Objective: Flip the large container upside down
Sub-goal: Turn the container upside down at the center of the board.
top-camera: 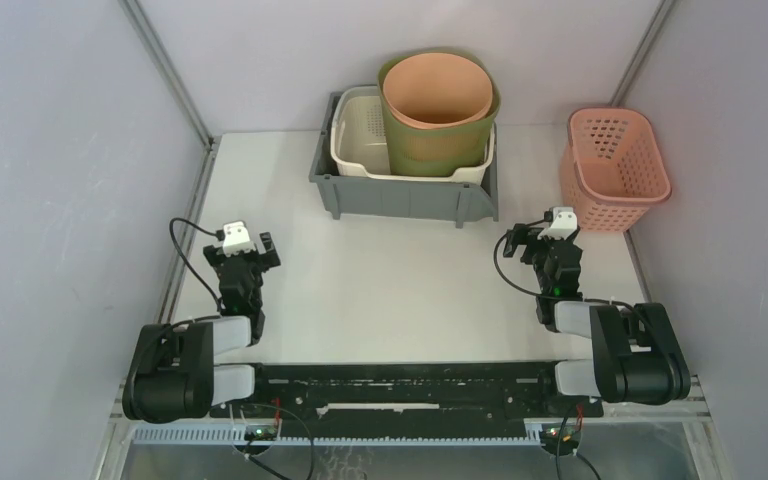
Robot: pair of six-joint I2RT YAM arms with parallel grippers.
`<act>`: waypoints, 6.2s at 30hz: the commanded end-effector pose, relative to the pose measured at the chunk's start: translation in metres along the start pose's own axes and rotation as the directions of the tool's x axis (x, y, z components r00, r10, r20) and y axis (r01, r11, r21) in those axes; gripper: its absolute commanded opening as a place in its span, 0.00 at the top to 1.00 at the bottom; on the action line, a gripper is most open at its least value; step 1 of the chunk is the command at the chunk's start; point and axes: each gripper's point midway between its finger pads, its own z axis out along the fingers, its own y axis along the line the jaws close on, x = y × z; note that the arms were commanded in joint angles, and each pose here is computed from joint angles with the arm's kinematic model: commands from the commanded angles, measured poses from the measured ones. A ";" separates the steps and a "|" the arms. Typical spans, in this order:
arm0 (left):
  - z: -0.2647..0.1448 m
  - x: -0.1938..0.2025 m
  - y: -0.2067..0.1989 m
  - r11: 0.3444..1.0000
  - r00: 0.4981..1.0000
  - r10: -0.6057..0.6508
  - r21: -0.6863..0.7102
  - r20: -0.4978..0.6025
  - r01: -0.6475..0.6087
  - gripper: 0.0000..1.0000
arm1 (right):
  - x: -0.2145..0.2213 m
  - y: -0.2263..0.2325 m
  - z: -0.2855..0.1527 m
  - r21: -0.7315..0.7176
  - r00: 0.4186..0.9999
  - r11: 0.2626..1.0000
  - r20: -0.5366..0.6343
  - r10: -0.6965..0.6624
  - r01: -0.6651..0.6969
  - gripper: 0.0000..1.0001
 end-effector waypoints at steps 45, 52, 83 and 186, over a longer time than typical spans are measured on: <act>-0.050 -0.133 -0.079 0.955 0.983 -0.157 0.268 0.093 0.127 0.00 | -0.135 0.063 -0.144 -0.251 0.963 0.942 0.091 0.254 -0.224 0.00; -0.084 -0.190 -0.127 0.875 0.956 -0.286 0.423 0.065 0.233 0.00 | -0.131 0.092 -0.175 -0.356 0.931 0.862 -0.077 0.357 -0.361 0.00; -0.099 -0.129 -0.138 0.727 0.776 -0.445 0.325 -0.448 0.605 0.00 | -0.232 -0.040 -0.034 0.328 0.907 0.899 -0.208 0.367 -0.288 0.05; -0.185 -0.113 -0.152 0.696 0.832 -0.291 0.492 -0.472 0.522 0.00 | -0.117 0.309 -0.234 -0.534 0.767 0.587 -0.586 0.262 -0.609 1.00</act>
